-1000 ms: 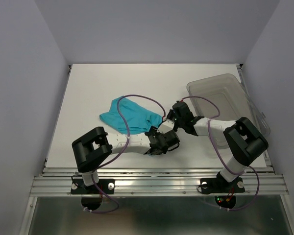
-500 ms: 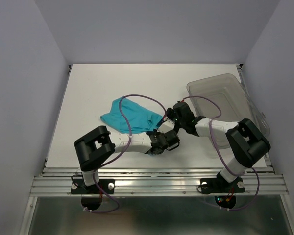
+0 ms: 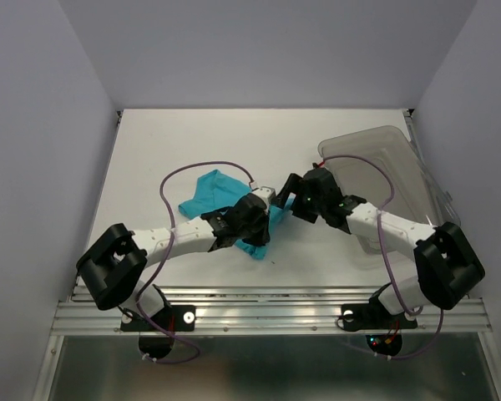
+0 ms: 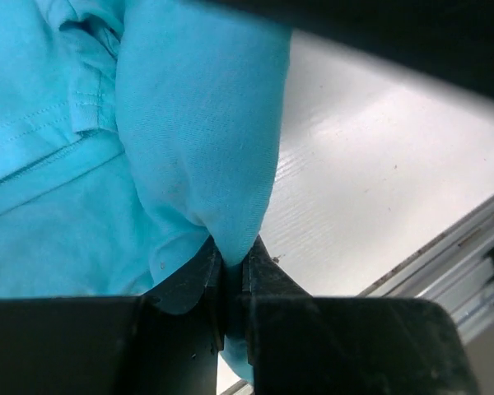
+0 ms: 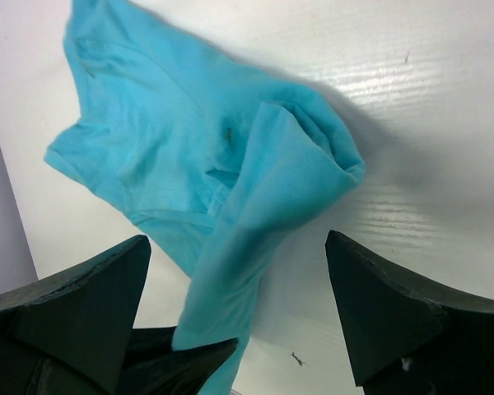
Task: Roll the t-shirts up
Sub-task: Roll the T-shirt to the center of the board.
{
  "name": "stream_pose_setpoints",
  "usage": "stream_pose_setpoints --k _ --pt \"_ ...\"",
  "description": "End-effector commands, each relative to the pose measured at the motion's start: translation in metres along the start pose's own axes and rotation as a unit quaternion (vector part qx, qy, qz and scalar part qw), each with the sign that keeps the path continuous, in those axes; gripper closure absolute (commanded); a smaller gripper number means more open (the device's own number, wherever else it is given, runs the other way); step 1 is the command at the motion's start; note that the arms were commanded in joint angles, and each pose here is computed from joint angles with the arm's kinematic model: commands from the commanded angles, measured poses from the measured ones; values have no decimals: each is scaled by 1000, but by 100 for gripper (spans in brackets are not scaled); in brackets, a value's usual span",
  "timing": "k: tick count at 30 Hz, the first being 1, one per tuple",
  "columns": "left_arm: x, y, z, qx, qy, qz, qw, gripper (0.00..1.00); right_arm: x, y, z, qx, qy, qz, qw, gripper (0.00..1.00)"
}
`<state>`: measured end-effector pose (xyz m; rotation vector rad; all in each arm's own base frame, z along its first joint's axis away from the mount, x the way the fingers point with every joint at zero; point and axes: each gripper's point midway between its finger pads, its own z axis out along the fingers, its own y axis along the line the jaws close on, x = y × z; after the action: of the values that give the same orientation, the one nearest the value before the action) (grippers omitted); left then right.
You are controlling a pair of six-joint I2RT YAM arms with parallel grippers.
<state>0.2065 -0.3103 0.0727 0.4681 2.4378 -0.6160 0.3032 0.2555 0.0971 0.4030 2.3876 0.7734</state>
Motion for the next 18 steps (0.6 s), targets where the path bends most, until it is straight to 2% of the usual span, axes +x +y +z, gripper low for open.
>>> stream_pose_setpoints --k 1,5,8,12,13,18 --pt "-8 -28 -11 116 -3 -14 993 100 -40 22 -26 -2 -72 -26 997 6" --pt "-7 -40 -15 188 15 -28 982 100 -56 25 -42 0 -101 -28 994 5" --pt "-7 -36 -13 212 25 -51 976 100 -60 26 -51 -1 -112 -28 993 5" --pt "-15 -36 -24 285 20 -93 954 100 -58 23 -56 0 -112 -28 993 5" --pt "-14 -27 -23 284 23 -114 952 100 -61 22 -57 0 -114 -26 993 5" --pt "-7 -18 -20 297 44 -136 944 100 -55 18 -55 0 -105 -27 994 5"
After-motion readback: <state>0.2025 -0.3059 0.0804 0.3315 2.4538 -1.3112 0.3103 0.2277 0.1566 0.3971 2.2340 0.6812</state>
